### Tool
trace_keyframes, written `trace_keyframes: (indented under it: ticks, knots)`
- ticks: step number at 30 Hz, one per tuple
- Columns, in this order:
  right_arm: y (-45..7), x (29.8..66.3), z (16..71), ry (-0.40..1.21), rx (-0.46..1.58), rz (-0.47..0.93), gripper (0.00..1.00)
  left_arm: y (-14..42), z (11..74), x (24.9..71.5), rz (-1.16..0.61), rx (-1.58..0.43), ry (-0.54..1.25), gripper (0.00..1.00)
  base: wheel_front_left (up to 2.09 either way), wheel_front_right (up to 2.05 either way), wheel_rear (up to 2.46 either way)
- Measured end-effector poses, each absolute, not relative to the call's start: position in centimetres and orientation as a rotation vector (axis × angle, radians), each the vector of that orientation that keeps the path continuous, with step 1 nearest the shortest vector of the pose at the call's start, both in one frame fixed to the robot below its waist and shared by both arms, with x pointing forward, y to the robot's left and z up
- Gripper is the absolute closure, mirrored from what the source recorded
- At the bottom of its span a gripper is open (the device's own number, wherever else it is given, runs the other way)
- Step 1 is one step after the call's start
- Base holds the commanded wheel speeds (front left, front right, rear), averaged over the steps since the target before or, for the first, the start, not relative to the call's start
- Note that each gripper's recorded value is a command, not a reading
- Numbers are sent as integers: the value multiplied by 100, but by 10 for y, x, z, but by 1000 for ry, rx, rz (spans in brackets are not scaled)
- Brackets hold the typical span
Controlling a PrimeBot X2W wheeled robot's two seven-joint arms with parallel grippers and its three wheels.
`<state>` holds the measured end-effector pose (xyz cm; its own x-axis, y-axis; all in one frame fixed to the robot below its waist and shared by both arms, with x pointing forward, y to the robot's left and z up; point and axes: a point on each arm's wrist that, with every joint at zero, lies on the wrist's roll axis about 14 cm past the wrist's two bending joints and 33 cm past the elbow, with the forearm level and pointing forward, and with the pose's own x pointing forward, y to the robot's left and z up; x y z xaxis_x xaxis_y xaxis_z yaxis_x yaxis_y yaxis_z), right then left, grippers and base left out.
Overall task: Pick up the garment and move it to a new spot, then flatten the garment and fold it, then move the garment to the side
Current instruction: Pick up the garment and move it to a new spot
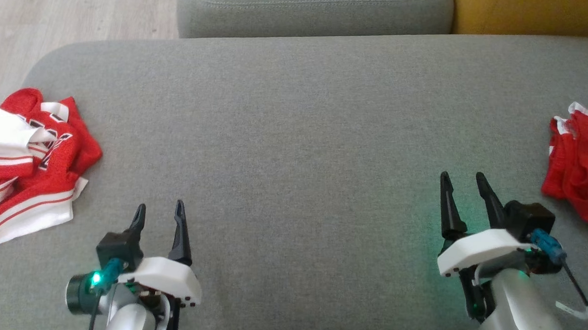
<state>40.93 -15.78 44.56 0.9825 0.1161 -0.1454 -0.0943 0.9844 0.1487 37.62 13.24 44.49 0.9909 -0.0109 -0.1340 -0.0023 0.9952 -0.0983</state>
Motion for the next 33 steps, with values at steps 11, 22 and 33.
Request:
trace_keyframes:
  ticks: [11,22,33]
  knots:
    - [-118,418,441,172,139,215,0,160,446,364,78,-99,130,0,0,0,0]
    - [-15,423,430,216,128,498,0,241,444,316,349,-101,131,0,0,0,0]
    - [68,418,428,231,135,727,0,294,430,261,574,-126,178,0,0,0,0]
